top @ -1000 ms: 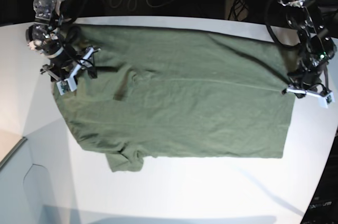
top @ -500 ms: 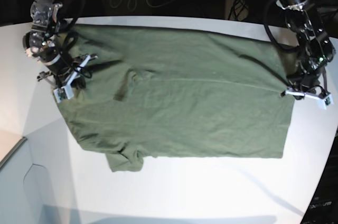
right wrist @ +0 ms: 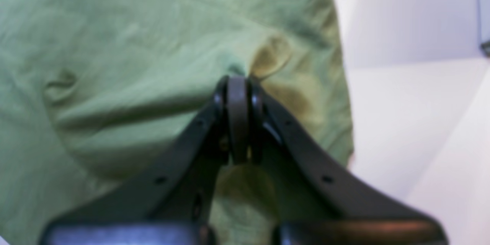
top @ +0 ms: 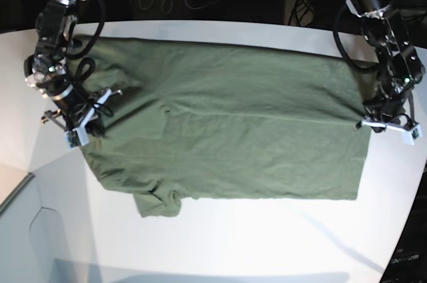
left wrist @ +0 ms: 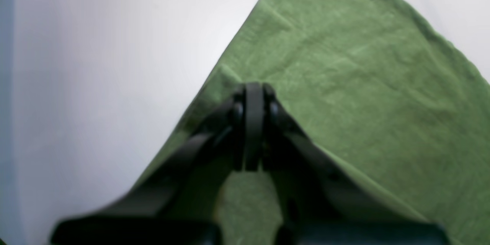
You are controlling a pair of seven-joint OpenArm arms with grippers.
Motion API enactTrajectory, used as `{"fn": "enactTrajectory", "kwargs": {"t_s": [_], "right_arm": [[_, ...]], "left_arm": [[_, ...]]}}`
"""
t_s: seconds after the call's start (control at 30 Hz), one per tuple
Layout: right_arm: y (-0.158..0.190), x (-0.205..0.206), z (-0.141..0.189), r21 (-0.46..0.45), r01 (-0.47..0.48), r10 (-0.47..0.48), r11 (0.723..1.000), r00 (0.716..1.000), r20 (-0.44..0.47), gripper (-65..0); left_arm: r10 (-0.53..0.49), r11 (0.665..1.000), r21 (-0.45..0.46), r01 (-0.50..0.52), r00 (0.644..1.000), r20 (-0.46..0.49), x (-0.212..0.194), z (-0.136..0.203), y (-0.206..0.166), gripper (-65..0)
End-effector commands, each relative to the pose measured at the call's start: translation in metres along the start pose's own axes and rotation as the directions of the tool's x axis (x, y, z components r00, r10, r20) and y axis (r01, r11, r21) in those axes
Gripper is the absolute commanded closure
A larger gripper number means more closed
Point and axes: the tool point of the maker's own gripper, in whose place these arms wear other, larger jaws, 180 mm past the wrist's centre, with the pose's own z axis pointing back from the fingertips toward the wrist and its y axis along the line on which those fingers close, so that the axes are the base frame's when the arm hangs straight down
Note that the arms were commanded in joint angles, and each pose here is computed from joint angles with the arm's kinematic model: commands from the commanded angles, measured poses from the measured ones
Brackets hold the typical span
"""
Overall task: Layout the t-shirt on the table in an organized manner, then fold the t-shirt properly
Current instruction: 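Pull the shirt edge with both grippers, straightening the shirt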
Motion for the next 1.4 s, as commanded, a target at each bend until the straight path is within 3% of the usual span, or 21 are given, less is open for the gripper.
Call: {"fn": "enactTrajectory", "kwargs": {"t_s": [0.0,0.17,0.37,0.63,0.8,0.97,1.1,1.23,1.37], "right_arm": [[-0.006,0.023,0.000,-0.003,-0.009,0.009,1.000,0.997,0.073,0.0],[-0.007,0.030,-0.002,-0.003,-0.014,0.014,1.000,0.996,0.085,0.0],[-0.006,0.029,-0.002,0.000,-0.014,0.013,1.000,0.997,0.081,0.0],[-0.004,0.011,-0.008,0.018,0.008,-0.009,1.000,0.999,0.036,-0.9],[-0.004,0.008,-0.006,0.014,0.010,-0.011,1.000,0.999,0.032,-22.0],[-0.013,0.019,0.001,-0.017,0.006,-0.005,1.000,0.998,0.065,-39.2],[-0.029,0.026,0.016,-0.090,0.050,-0.040,0.995,0.993,0.107,-41.6],[-0.033,0.016,0.031,-0.121,0.052,-0.040,0.991,0.995,0.096,-41.5],[-0.024,-0.011,0.044,-0.116,0.042,-0.038,0.992,0.999,0.037,-41.6]], "left_arm": [[-0.009,1.000,-0.007,0.009,0.998,0.057,0.021,0.001,-0.002,-0.1],[-0.008,1.000,-0.007,0.009,0.998,0.058,0.021,0.001,-0.001,-0.1],[-0.009,1.000,-0.005,0.010,0.992,0.128,0.031,0.003,-0.001,-0.1],[0.012,1.000,0.007,-0.012,0.998,0.065,0.009,-0.008,0.007,-0.4],[0.018,1.000,0.009,-0.018,0.998,0.054,0.005,-0.010,0.007,-2.3],[0.021,1.000,-0.003,-0.020,0.996,0.083,0.018,-0.010,0.001,-19.3],[0.023,0.999,-0.025,-0.020,0.990,0.136,0.035,-0.001,-0.006,-30.5],[0.051,0.998,-0.047,-0.045,0.987,0.151,0.031,0.016,-0.001,-29.7],[0.044,0.999,-0.008,-0.044,0.995,0.093,0.002,0.022,0.021,-30.0]]}}
